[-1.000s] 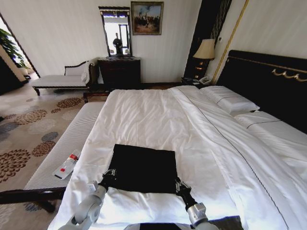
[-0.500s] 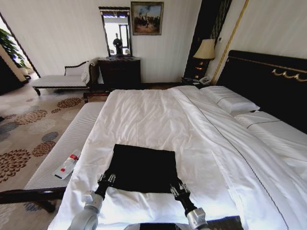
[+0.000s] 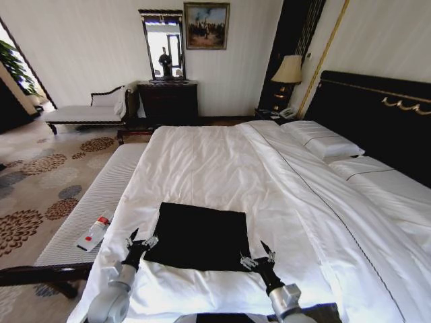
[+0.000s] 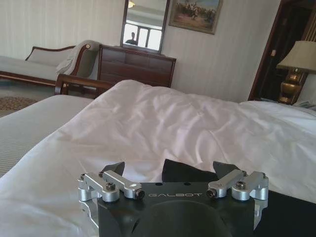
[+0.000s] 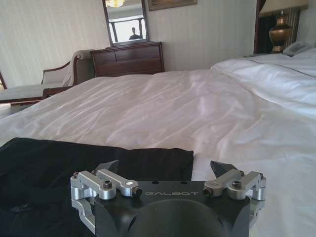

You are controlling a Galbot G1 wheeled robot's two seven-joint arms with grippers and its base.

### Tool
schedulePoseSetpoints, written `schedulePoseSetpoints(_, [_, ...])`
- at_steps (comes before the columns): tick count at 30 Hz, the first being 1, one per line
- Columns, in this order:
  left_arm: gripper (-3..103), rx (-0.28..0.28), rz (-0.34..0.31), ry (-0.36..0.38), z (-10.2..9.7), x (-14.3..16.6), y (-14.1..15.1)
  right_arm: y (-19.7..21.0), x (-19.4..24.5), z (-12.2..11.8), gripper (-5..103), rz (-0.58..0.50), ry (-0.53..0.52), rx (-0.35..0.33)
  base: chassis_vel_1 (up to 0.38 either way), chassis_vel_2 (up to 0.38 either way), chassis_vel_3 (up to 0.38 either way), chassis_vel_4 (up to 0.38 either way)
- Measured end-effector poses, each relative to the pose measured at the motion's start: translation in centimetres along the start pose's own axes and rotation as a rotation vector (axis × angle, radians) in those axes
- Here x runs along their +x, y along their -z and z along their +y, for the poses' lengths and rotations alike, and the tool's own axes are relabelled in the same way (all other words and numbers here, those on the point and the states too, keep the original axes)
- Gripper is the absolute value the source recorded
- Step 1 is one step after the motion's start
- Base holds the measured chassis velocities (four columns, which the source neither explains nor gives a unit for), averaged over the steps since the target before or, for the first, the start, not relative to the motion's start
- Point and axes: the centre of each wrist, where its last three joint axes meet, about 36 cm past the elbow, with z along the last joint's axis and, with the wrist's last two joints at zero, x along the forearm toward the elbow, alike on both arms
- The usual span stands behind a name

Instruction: Fold the clothes on the bed.

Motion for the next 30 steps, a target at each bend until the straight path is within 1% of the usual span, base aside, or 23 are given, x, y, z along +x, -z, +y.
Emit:
schedulePoseSetpoints(1, [100,0.007,0.009,0.005,0.1,-1.1,0.3,1.1,-1.1,-0.7,100,0.017,0.0,-0.029,0.0,0.0,0.0,0.0])
schedulePoseSetpoints(2, [100,0.007,0.009,0.005,0.1,-1.1,0.3,1.1,-1.1,-0.7,100,0.017,0.0,-0.029,0.0,0.0,0.0,0.0])
schedulePoseSetpoints(3, [100,0.01,0.013,0.006,0.1,-1.7,0.5,1.7,-1.6,-1.0,100,0.024,0.002,-0.043,0.0,0.0,0.0,0.0])
schedulePoseSetpoints(6, [100,0.02,0.045,0.003,0.3,-4.8,1.5,4.6,-5.2,-3.2,100,0.049,0.014,-0.112,0.0,0.0,0.0,0.0])
schedulePoseSetpoints(7, [100,0.016,0.056,0.001,0.4,-5.8,1.8,5.1,-6.3,-3.8,100,0.058,0.014,-0.133,0.0,0.0,0.0,0.0])
schedulePoseSetpoints(8, [100,0.016,0.056,0.001,0.4,-5.8,1.8,5.1,-6.3,-3.8,100,0.058,0.014,-0.133,0.0,0.0,0.0,0.0])
schedulePoseSetpoints(9, [100,0.011,0.062,-0.003,0.5,-6.5,2.0,5.4,-7.0,-4.3,100,0.067,0.013,-0.148,0.0,0.0,0.0,0.0])
schedulePoseSetpoints(10, [102,0.008,0.065,-0.006,0.6,-8.0,2.5,5.6,-8.1,-5.0,100,0.077,0.007,-0.162,0.0,0.0,0.0,0.0])
schedulePoseSetpoints(11, [102,0.011,0.068,-0.007,0.7,-8.8,2.7,5.7,-8.6,-5.3,100,0.079,0.004,-0.164,0.0,0.0,0.0,0.0])
schedulePoseSetpoints(12, [100,0.023,0.077,-0.01,0.8,-10.0,3.0,5.7,-9.1,-5.5,100,0.083,-0.001,-0.165,0.0,0.0,0.0,0.0])
schedulePoseSetpoints(13, [100,0.023,0.077,-0.01,0.8,-10.0,3.0,5.7,-9.1,-5.5,100,0.083,-0.001,-0.165,0.0,0.0,0.0,0.0])
schedulePoseSetpoints(14, [100,0.033,0.085,-0.009,1.0,-10.9,3.0,5.6,-9.4,-5.6,100,0.086,-0.002,-0.164,0.0,0.0,0.0,0.0])
schedulePoseSetpoints(15, [99,0.043,0.097,-0.013,1.2,-12.1,3.1,5.5,-9.6,-5.6,100,0.091,-0.004,-0.163,0.0,0.0,0.0,0.0])
schedulePoseSetpoints(17, [97,0.051,0.107,-0.018,1.5,-13.6,3.2,5.1,-9.8,-5.4,100,0.098,-0.006,-0.161,0.0,0.0,0.0,0.0])
schedulePoseSetpoints(18, [97,0.051,0.107,-0.018,1.5,-13.6,3.2,5.1,-9.8,-5.4,100,0.098,-0.006,-0.161,0.0,0.0,0.0,0.0])
schedulePoseSetpoints(20, [94,0.072,0.135,-0.024,1.8,-15.7,3.0,4.8,-9.9,-5.1,100,0.103,-0.01,-0.159,0.0,0.0,0.0,0.0])
schedulePoseSetpoints(22, [94,0.08,0.142,-0.025,1.8,-16.2,2.9,4.7,-9.9,-5.1,100,0.104,-0.011,-0.159,0.0,0.0,0.0,0.0])
schedulePoseSetpoints(23, [93,0.082,0.145,-0.026,1.7,-16.4,2.9,4.7,-9.9,-5.1,100,0.104,-0.011,-0.158,0.0,0.0,0.0,0.0])
schedulePoseSetpoints(24, [91,0.087,0.161,-0.027,1.6,-17.1,2.6,4.7,-9.9,-5.1,100,0.104,-0.013,-0.157,0.0,0.0,0.0,0.0])
schedulePoseSetpoints(25, [89,0.082,0.181,-0.037,1.4,-17.6,2.2,4.7,-9.9,-5.2,100,0.104,-0.015,-0.157,0.0,0.0,0.0,0.0])
schedulePoseSetpoints(27, [89,0.075,0.189,-0.042,1.3,-17.9,2.0,4.7,-9.9,-5.2,100,0.103,-0.016,-0.157,0.0,0.0,0.0,0.0])
schedulePoseSetpoints(28, [86,0.05,0.202,-0.054,1.1,-18.3,1.3,4.8,-9.9,-5.3,100,0.101,-0.02,-0.157,0.0,0.0,0.0,0.0])
schedulePoseSetpoints(30, [80,0.038,0.209,-0.061,0.8,-18.8,0.7,5.0,-9.9,-5.2,100,0.096,-0.022,-0.158,0.0,0.0,0.0,0.0])
